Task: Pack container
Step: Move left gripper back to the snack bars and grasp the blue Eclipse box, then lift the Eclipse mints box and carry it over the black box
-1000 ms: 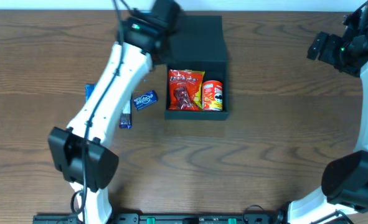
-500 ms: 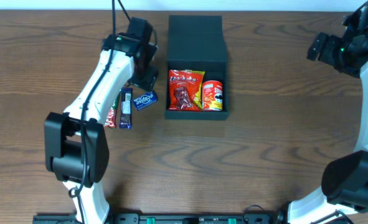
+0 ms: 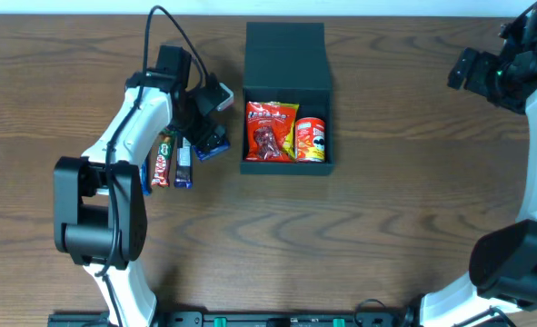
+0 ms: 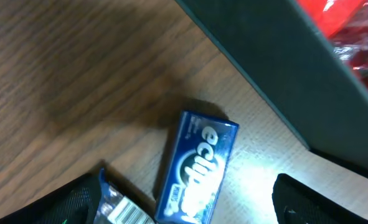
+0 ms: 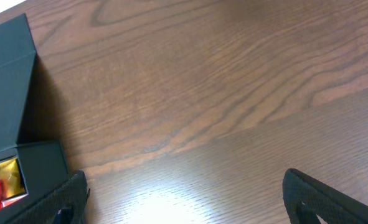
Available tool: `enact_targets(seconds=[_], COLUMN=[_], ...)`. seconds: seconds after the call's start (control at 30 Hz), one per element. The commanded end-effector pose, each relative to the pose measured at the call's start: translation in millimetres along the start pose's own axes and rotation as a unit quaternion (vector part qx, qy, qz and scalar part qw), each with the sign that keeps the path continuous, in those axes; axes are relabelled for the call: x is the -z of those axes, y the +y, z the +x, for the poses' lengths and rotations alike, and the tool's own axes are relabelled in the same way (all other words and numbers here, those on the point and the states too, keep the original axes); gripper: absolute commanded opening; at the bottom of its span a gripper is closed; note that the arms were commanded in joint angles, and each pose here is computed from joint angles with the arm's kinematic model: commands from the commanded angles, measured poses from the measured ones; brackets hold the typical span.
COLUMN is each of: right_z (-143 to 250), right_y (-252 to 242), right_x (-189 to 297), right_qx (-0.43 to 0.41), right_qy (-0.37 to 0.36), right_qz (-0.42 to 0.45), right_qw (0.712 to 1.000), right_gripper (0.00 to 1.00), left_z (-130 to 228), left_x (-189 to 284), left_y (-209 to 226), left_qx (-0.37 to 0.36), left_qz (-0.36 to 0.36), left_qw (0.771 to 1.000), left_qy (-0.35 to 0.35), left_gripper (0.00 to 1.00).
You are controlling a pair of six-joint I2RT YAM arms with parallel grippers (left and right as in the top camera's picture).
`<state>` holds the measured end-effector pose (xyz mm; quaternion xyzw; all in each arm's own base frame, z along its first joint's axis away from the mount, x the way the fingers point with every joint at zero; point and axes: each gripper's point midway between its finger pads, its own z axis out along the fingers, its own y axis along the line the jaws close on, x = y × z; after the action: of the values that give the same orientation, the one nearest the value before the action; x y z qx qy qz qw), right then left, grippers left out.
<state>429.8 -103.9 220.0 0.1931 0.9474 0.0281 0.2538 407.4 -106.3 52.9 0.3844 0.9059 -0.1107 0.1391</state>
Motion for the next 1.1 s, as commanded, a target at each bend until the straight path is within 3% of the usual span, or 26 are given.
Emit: enact_targets(seconds=[0.0, 0.57, 1.07], right_z=[-3.0, -2.9, -3.1], right_y=[-0.9, -0.9, -0.8], right_x=[4.8, 4.8, 4.8], right_qx=[-0.004, -0.006, -0.006], right_qy=[-0.008, -0.007, -0.008], right_qz=[0.002, 0.002, 0.002], right_qw=[1.0, 1.0, 1.0], right_gripper=[0.99, 0.99, 0.99], left_z=[6.5, 19.6, 29.8], left_x=[-5.7, -27.2, -43.9], left_y=[-1.7, -3.3, -4.8], left_qx=[-0.014, -0.03, -0.032], left_qz=[0.001, -0.003, -0.009], left_qw=[1.0, 1.0, 0.999], left_qy=[0.006, 0.001, -0.007], left_gripper=[0.89, 0.89, 0.79])
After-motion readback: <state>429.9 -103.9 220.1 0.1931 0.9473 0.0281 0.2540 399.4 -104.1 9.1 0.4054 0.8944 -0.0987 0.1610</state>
